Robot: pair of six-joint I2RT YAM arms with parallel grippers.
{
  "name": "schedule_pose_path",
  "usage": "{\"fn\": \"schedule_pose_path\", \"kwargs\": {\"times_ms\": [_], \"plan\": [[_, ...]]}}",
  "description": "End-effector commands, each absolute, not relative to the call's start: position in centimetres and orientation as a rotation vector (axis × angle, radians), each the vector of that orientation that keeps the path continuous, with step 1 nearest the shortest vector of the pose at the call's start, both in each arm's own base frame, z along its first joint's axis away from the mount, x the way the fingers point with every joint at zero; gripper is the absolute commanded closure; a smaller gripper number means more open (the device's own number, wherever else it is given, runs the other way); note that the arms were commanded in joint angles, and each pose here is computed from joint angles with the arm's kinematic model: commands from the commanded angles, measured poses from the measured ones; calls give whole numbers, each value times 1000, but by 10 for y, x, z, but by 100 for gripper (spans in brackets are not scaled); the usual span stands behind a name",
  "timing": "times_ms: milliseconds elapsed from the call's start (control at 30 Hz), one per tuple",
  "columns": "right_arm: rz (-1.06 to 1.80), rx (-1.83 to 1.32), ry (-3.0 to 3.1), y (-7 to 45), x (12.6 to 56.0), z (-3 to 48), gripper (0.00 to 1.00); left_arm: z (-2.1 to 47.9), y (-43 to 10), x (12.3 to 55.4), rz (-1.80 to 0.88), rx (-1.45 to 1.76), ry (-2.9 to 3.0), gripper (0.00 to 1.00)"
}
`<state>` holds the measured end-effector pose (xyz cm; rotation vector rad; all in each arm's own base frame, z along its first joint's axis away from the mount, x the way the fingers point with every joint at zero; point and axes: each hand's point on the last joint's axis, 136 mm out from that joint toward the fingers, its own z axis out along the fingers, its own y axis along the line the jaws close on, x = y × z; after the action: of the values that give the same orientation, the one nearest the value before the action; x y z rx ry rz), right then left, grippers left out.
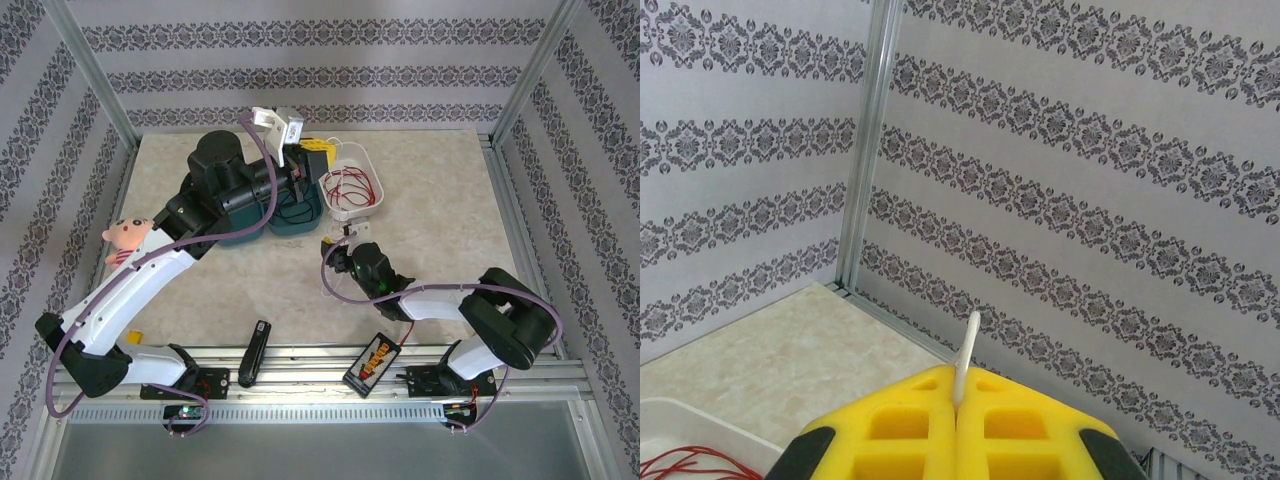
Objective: Untangle the cables
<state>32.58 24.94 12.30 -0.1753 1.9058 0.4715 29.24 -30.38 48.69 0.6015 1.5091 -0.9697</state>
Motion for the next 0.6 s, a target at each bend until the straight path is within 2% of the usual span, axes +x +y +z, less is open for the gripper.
{"fn": "schedule_pose_path", "kwargs": {"times_ms": [0,100,200,400,567], "plan": [[479,-103,1865,245,337,133,61,518,-292,279,-966,583,1424,100],[466,-89,1892,237,334,125,80,518,-274,290,-889,523,1447,100],[444,-76,1928,226,327,114,88,525,-245,302,-783,452,1443,100],[382,-18,1990,196,313,94,87,552,-174,320,-636,261,1396,100],[355,15,2013,179,304,85,89,563,-152,323,-595,212,1372,100]]}}
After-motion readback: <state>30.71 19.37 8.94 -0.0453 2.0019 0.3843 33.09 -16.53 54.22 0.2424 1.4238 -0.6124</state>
